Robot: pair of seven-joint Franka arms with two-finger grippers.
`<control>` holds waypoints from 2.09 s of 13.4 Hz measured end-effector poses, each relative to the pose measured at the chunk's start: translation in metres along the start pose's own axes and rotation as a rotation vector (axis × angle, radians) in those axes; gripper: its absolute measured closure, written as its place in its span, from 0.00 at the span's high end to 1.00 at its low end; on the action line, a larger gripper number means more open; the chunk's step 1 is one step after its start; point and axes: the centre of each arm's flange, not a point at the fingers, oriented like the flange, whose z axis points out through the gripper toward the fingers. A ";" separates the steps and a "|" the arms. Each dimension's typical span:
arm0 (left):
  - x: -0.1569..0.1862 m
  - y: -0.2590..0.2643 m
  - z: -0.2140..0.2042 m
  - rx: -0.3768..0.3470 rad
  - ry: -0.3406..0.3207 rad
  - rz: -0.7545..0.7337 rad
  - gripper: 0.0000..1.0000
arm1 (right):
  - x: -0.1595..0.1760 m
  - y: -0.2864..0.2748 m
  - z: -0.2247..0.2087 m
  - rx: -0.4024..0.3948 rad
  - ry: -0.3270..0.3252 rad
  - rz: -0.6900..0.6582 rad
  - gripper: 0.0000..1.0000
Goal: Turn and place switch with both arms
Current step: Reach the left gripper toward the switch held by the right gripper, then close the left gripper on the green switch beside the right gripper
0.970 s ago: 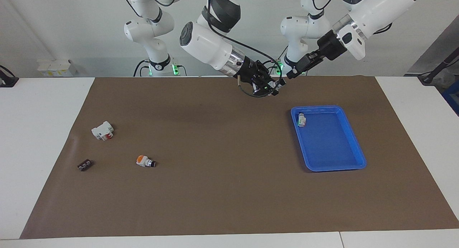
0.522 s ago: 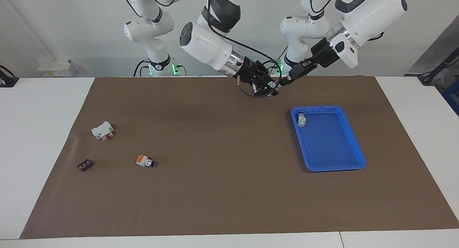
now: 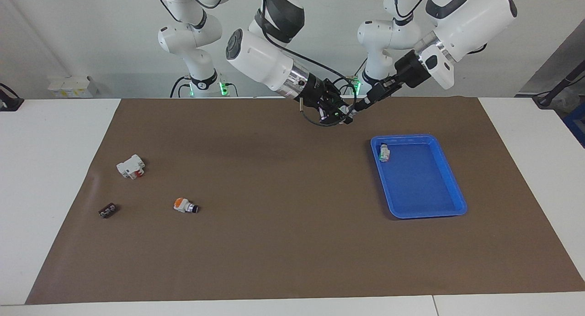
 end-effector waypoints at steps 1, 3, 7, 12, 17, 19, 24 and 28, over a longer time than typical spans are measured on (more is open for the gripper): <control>-0.002 0.001 0.002 0.002 -0.003 0.004 0.30 | 0.000 0.000 0.000 0.001 0.000 0.000 0.41; -0.004 0.002 0.003 0.003 -0.005 0.008 0.31 | 0.000 0.000 0.000 0.000 0.000 0.000 0.41; -0.007 0.005 0.005 -0.002 -0.005 0.014 0.17 | 0.001 0.000 0.001 -0.002 0.002 0.000 0.41; -0.006 0.005 0.005 -0.003 -0.005 0.147 0.10 | 0.001 -0.001 0.001 0.000 0.002 0.000 0.41; -0.004 0.001 0.004 0.002 -0.016 0.532 0.10 | 0.000 0.000 0.001 -0.002 0.002 -0.001 0.41; -0.003 0.000 0.003 0.004 -0.017 0.739 0.10 | 0.000 0.001 0.002 -0.002 0.001 -0.002 0.41; -0.005 -0.001 0.002 0.060 -0.011 1.208 0.10 | -0.001 0.003 0.006 -0.009 0.002 -0.003 0.41; -0.008 0.002 0.000 0.101 -0.018 1.441 0.10 | -0.003 0.004 0.007 -0.011 0.000 -0.007 0.41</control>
